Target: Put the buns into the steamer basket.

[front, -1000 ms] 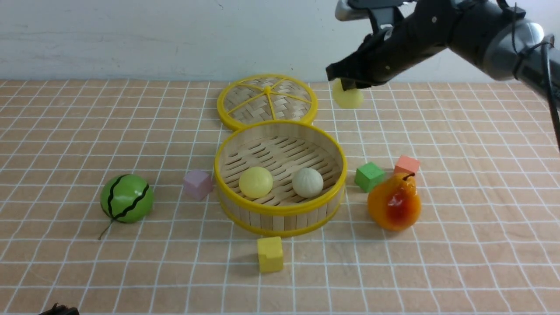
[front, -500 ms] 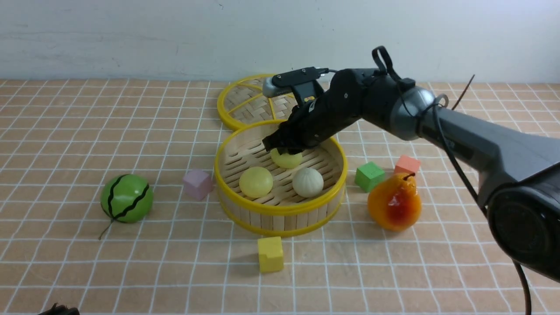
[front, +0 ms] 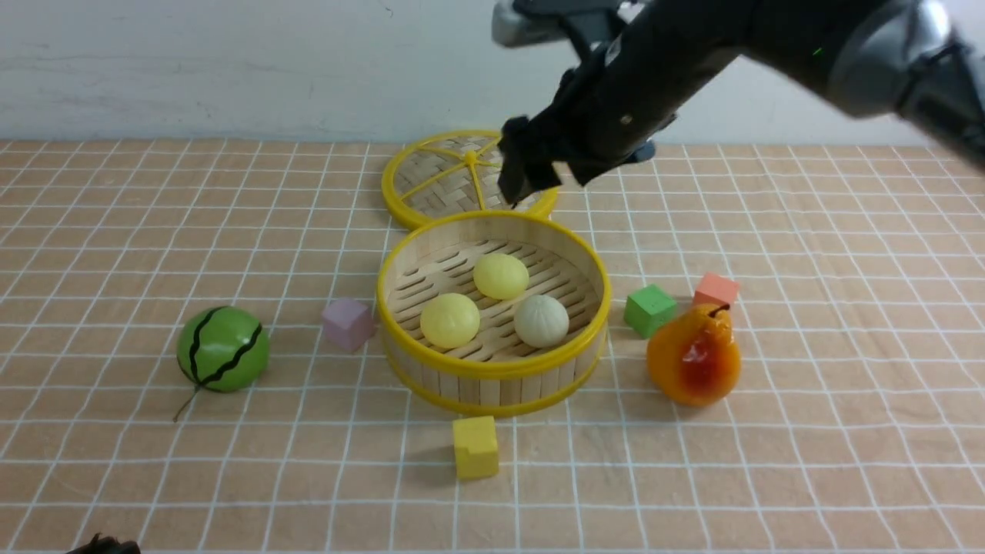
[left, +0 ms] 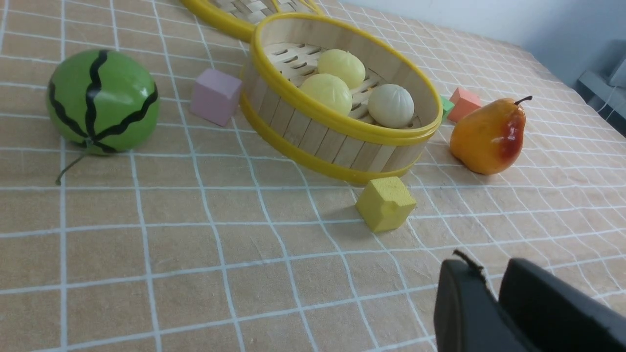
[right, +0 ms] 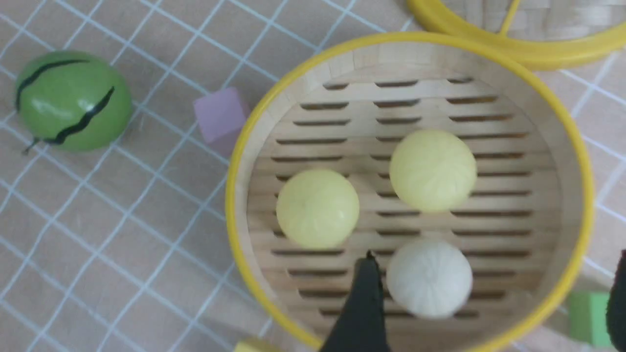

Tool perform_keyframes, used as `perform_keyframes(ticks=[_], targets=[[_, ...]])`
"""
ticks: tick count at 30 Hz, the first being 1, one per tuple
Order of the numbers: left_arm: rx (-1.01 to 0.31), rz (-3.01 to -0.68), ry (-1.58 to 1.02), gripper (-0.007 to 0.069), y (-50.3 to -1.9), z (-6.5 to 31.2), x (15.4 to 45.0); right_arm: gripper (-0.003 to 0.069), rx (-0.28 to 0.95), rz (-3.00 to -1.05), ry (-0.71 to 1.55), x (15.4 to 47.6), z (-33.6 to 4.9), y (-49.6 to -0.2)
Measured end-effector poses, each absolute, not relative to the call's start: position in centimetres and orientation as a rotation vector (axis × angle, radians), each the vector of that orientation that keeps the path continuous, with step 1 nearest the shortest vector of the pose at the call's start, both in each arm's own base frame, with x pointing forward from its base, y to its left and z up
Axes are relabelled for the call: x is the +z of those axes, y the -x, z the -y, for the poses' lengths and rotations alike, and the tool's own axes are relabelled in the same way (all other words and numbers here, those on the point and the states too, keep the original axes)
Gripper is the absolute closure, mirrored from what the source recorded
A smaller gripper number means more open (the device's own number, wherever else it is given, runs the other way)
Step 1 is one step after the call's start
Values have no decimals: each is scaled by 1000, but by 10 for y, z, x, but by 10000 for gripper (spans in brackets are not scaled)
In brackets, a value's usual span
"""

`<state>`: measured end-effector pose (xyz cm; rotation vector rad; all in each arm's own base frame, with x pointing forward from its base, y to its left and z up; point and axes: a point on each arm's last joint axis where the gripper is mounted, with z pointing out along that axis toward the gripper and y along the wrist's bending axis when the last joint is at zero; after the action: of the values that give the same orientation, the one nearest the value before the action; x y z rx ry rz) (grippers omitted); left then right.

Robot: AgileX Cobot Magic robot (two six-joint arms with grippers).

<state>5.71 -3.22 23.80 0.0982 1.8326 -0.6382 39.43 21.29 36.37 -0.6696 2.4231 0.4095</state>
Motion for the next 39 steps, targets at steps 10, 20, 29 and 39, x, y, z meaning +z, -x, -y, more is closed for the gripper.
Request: perform_keyframes(ticks=[10, 20, 29, 39], targets=[[-638, -1833, -98, 505, -57, 32, 238, 547, 407, -2474, 555, 420, -182, -328], [-638, -1833, -98, 501, -57, 32, 238, 678, 331, -2585, 531, 406, -148, -232], [-638, -1833, -98, 488, -57, 32, 238, 673, 364, -2515, 508, 417, -110, -168], [-638, -1833, -98, 480, -57, 32, 238, 665, 386, -2455, 497, 429, -99, -151]])
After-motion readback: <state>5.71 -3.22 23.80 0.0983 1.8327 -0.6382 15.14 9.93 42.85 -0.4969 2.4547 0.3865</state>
